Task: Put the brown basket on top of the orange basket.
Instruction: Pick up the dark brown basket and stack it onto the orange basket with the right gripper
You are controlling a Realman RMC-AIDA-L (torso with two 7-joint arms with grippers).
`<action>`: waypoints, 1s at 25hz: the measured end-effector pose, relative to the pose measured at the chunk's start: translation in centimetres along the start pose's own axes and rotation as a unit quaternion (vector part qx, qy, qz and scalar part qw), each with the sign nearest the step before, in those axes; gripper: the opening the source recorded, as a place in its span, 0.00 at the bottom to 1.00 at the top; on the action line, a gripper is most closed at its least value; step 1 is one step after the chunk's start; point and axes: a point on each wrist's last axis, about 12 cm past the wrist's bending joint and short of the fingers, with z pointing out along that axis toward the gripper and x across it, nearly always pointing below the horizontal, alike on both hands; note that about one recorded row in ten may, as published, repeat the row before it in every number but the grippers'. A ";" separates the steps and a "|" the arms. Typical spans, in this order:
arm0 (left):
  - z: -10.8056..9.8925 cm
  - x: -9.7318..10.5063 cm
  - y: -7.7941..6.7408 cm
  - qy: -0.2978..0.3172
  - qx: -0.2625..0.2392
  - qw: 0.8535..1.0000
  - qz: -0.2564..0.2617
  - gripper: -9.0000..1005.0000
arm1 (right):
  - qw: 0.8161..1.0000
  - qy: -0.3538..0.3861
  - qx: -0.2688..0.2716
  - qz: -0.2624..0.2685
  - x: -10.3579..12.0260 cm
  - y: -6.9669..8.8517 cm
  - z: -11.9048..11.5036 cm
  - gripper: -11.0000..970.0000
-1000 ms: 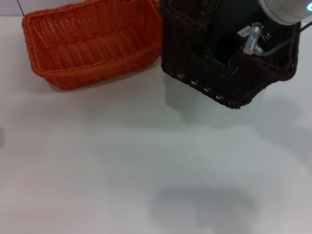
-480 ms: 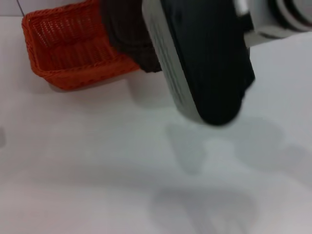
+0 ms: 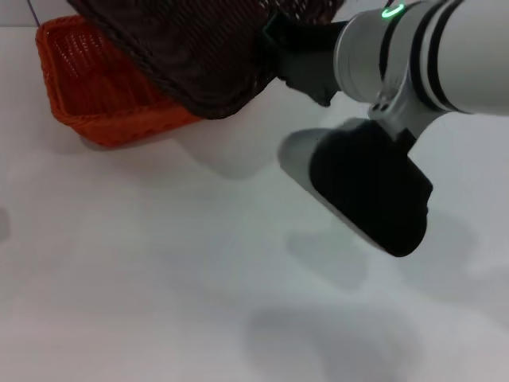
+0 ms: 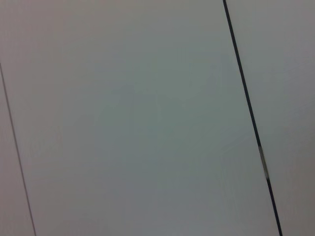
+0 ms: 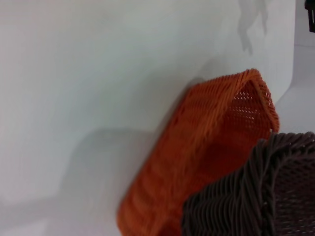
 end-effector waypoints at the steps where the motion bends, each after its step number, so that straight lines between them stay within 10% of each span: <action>1: 0.0 0.2 -0.1 0.009 0.002 1.000 -0.001 0.69 | 0.999 0.006 0.023 -0.035 0.3 0.6 0.5 0.22; 25: 1.1 0.7 -1.2 0.057 0.016 0.998 -0.007 0.69 | 0.974 0.056 0.054 -0.213 5.2 3.6 8.6 0.28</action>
